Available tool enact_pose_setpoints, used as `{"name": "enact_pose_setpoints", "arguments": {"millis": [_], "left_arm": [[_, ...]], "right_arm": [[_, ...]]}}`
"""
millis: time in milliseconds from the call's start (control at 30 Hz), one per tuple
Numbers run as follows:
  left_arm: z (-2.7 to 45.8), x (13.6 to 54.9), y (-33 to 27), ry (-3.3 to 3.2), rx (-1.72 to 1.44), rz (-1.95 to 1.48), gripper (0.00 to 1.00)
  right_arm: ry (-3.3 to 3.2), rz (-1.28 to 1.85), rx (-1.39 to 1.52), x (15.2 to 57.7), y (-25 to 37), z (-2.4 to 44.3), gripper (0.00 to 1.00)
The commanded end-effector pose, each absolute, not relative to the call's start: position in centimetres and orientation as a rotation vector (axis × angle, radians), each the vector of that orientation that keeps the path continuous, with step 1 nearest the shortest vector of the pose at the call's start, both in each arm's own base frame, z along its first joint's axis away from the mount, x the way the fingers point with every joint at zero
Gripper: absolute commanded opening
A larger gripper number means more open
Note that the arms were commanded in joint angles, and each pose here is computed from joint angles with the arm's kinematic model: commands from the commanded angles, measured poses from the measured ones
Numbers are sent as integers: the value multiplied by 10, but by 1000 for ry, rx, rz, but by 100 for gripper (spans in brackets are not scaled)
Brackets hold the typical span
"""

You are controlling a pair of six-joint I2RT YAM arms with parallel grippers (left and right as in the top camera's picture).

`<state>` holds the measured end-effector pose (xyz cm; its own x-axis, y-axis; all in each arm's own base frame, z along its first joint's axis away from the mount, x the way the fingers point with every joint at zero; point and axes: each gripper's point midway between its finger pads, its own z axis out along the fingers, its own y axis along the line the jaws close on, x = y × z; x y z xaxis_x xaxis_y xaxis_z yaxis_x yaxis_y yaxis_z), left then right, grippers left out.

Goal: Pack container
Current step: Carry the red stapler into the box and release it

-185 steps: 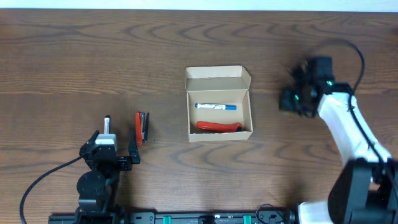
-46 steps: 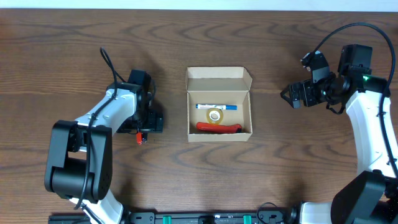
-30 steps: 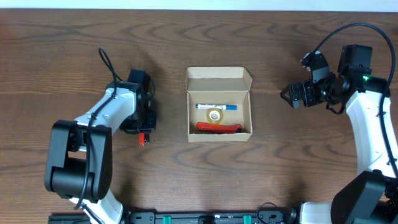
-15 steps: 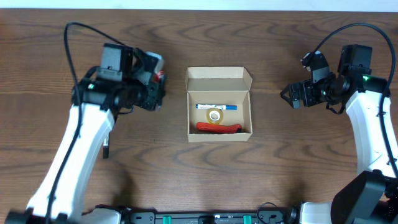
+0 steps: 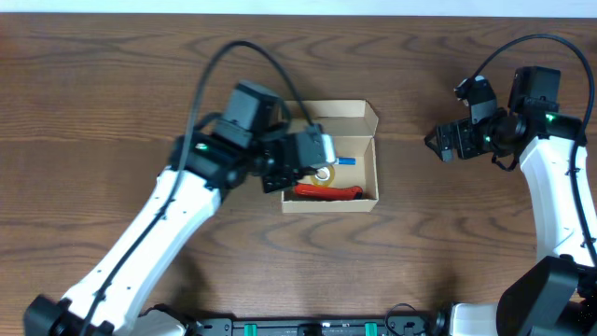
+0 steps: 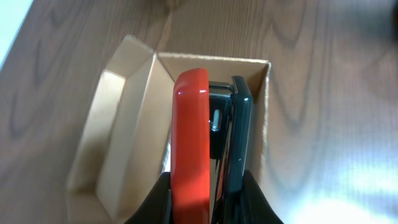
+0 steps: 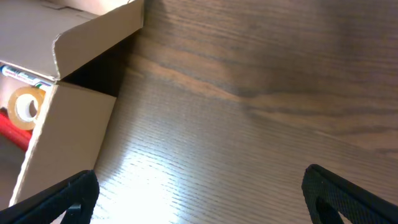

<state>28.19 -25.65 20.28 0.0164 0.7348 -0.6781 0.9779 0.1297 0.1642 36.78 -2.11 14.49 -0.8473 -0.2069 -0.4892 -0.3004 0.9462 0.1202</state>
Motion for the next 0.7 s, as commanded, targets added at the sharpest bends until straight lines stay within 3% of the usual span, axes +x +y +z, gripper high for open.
{"name": "enact_pose_setpoints", "arguments": {"millis": [0,333,667], "left_arm": [[183,292,-270,1695,1772,-354,6],[134,321,-284,1706,1834,-277,6],[54,309,-277,1924,1929,-370,6]], "right_arm": [[2621,257,-314,368,-30,143,99],[2605,243,-299,371,-36,144,99],[2598,239,-300,373,-36,145,99]]}}
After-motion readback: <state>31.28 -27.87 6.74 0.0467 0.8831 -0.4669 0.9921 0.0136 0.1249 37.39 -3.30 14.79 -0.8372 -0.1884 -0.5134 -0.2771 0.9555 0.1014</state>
